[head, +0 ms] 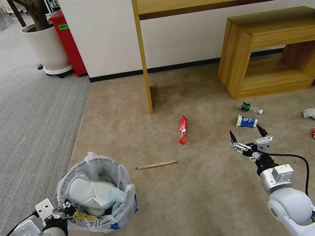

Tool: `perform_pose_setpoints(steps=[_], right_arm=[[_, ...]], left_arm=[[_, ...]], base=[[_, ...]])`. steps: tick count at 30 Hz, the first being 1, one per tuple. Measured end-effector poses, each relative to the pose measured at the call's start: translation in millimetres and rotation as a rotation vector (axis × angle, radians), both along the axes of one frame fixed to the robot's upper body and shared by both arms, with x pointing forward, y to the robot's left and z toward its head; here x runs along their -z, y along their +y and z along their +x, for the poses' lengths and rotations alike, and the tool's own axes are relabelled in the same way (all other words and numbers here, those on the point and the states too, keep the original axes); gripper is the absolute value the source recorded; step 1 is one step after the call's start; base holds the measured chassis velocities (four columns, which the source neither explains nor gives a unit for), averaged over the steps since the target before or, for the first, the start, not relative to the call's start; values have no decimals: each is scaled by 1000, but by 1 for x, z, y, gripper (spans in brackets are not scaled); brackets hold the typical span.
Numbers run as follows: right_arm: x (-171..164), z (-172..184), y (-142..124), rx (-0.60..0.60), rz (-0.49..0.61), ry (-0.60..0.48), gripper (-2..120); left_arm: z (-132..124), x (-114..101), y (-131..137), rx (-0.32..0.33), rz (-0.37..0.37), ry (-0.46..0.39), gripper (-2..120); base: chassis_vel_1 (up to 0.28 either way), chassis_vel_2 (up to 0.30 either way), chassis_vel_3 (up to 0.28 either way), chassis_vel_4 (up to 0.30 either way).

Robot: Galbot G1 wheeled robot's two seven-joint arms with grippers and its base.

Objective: Pick up the trash bin and place the garbage on the floor into it.

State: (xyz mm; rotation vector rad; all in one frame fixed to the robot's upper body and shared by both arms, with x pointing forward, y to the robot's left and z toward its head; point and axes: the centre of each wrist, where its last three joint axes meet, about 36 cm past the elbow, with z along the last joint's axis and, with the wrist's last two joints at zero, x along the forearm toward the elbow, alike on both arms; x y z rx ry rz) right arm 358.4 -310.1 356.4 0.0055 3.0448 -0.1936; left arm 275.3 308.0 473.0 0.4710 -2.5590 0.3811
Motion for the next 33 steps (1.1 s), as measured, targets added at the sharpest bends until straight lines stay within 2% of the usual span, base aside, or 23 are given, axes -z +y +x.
perform_pose_setpoints(steps=[20, 33], right_arm=[[5, 1, 8, -7, 8, -3, 100], [5, 3, 9, -5, 3, 0, 100]], left_arm=[[-4, -15, 1, 0, -16, -29, 0], [-2, -14, 3, -3, -14, -25, 0]], base=[[9, 11, -10, -10], [0, 0, 0, 0]])
